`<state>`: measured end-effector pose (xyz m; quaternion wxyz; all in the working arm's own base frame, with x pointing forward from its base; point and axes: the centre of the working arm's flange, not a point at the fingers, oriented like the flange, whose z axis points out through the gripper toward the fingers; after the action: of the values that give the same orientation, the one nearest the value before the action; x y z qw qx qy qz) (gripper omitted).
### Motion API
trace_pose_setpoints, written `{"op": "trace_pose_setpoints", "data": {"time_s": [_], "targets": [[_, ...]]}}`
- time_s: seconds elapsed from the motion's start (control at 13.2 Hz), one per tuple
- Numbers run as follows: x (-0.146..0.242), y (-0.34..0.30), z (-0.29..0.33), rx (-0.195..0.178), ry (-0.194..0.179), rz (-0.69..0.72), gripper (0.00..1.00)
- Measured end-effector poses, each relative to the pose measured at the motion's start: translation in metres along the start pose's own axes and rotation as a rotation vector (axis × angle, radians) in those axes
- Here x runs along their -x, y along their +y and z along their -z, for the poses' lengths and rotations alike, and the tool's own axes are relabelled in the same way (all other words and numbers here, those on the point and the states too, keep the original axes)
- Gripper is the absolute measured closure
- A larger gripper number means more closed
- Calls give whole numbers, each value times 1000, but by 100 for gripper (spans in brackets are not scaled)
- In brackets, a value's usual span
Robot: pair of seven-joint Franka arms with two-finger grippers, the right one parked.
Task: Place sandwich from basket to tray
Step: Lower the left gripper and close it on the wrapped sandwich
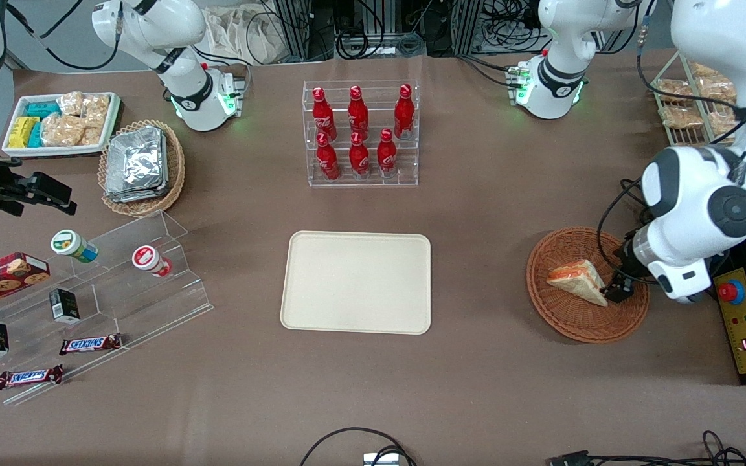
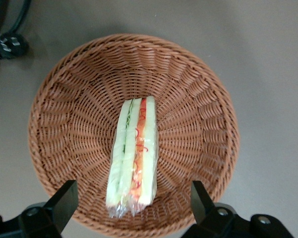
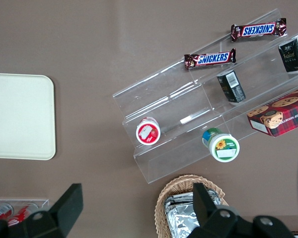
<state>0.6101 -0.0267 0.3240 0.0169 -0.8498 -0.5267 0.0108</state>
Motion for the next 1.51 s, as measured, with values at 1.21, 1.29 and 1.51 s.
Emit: {"op": "trace_pose_setpoints", "data": {"time_s": [1.21, 1.29, 1.51], "targets": [[27, -1, -71, -19, -20, -9, 45], [27, 0, -70, -17, -19, -9, 56], [25, 4, -62, 3, -10, -10, 69]]}}
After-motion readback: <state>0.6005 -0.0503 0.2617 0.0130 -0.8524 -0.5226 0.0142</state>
